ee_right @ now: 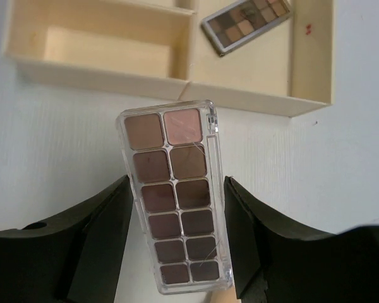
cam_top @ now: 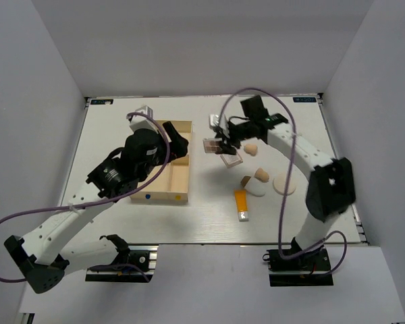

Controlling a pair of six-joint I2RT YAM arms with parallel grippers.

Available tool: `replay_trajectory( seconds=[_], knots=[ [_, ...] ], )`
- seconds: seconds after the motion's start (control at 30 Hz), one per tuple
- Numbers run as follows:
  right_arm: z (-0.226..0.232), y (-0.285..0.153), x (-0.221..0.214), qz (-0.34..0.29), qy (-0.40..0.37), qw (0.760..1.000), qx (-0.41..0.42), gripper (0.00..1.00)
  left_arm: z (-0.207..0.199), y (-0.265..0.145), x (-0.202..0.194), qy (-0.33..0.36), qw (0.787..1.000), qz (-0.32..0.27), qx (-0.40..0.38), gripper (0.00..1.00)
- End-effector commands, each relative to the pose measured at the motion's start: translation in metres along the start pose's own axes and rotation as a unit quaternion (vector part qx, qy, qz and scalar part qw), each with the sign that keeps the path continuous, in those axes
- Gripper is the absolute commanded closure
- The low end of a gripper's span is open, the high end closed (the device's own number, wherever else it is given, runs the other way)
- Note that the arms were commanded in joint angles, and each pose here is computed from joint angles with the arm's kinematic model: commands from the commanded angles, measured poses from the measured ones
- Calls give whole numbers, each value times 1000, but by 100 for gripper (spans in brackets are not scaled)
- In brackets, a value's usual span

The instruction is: Organize the makeup

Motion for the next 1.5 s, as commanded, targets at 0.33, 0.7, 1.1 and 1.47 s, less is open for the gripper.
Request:
replay_trajectory(
  seconds=[0.33, 0.7, 1.1, 1.47],
  knots=[
    [-120, 129, 61, -61, 121, 983, -122, 90, 22, -25, 10, -23, 998, -46, 28, 2],
    [-122, 203, 46, -67, 139, 972, -178, 83, 23, -25, 10, -17, 998, -42, 37, 2],
    [-121, 200, 29, -43, 126, 973, -189, 18, 12, -8, -1, -7, 1000, -12, 19, 2],
    [-149, 99, 52, -41, 200, 940, -272, 77, -19, 17, -18, 26, 997, 58, -49, 7]
  ],
)
Point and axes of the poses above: each gripper's point midway between its finger pads, its own y axis out along the fingers, its own z axis along the line the jaws close on, x = y × z, the point moved 8 cm from there along -y, back along the fingers, and after that the axes turned 10 degrees about -y, right-handed, at the moved point
